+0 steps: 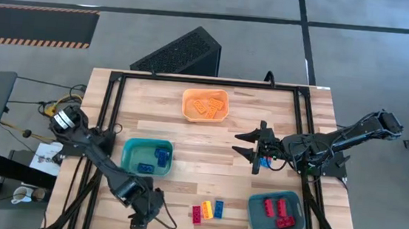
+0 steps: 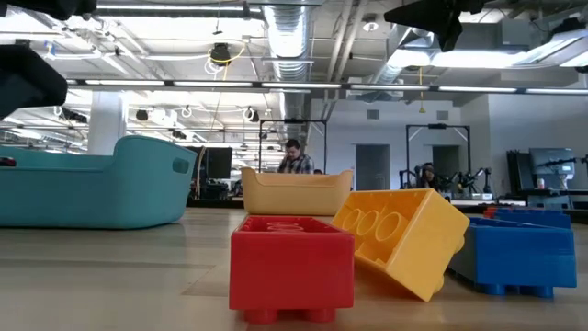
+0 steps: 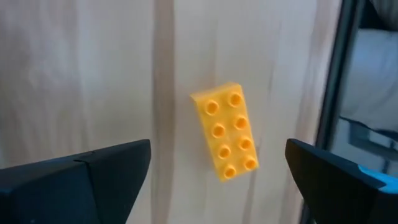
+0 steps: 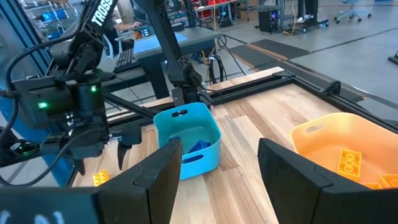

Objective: Sort & place blocks by color
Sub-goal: Put the yellow game piece into the orange bin

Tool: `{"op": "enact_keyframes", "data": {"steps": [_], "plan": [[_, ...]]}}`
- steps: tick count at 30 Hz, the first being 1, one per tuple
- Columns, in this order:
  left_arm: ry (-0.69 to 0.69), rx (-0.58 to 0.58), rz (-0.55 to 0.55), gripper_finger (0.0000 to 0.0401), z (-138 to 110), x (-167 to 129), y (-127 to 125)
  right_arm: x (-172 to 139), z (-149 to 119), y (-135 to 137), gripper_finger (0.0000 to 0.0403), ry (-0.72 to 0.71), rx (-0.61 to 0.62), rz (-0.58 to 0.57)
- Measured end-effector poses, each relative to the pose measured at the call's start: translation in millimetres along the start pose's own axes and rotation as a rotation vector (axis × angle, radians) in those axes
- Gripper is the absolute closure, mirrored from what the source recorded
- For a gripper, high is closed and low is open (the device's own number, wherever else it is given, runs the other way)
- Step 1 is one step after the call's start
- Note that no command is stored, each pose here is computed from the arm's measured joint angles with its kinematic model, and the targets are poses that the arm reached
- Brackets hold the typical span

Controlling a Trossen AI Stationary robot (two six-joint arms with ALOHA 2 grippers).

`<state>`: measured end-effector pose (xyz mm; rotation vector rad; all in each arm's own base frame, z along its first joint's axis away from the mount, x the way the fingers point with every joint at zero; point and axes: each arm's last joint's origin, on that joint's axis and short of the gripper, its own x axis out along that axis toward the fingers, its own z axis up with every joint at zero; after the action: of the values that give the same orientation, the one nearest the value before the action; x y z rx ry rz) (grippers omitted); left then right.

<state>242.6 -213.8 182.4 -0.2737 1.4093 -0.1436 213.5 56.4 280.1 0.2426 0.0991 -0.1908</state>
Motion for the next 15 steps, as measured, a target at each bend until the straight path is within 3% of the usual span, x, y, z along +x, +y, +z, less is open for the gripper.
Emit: {"op": "enact_keyframes", "data": {"steps": [15], "plan": [[-0.091,-0.145,0.06,0.0048,-12,2,-12,0,0,0,0.0168,0.0,-0.001,0.0]]}}
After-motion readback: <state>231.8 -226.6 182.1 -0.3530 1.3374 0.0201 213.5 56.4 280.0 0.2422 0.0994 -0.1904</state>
